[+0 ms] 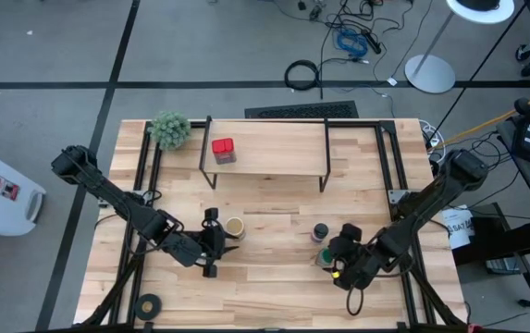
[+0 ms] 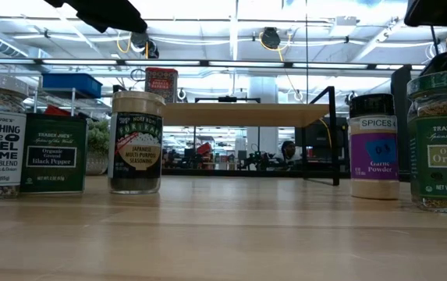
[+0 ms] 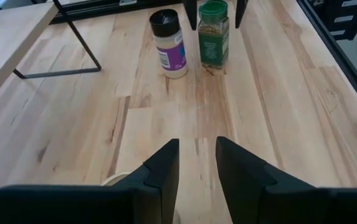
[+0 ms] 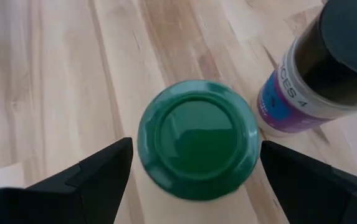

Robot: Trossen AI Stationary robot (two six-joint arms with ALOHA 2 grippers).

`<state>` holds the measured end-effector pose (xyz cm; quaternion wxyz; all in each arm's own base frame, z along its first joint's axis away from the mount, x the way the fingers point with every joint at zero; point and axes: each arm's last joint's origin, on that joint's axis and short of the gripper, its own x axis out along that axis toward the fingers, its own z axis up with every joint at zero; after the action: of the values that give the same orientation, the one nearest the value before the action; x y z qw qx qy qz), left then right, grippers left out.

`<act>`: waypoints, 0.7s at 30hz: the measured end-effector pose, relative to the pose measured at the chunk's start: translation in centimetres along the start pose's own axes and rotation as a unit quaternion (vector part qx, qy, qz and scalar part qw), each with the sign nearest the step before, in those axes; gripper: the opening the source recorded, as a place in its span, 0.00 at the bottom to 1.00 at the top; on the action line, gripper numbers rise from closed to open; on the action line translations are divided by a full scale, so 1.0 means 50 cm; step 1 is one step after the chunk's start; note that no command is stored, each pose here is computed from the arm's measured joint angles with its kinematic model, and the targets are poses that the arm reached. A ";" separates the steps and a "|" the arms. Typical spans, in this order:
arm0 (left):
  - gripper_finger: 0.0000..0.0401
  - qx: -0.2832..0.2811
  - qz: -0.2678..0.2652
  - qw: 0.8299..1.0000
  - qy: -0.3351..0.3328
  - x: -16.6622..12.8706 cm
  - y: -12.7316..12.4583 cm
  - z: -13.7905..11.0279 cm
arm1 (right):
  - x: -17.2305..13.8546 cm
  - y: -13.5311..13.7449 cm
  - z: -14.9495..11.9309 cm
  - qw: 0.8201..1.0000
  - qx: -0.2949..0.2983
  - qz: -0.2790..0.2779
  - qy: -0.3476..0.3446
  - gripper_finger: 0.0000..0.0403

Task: Shelf spices
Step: Put the green seasoning bottle on the shelf aligned with the other red seasoning can

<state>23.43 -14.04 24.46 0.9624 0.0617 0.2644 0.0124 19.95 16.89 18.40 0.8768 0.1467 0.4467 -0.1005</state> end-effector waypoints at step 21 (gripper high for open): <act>0.28 -0.034 -0.003 0.999 -0.011 0.000 -0.001 0.005 | 0.021 0.005 0.002 1.000 0.005 0.002 0.004 0.46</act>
<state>23.55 -14.13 24.67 0.9669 0.0284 0.2531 0.0175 20.69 17.03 17.65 0.8744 0.1520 0.4496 -0.1005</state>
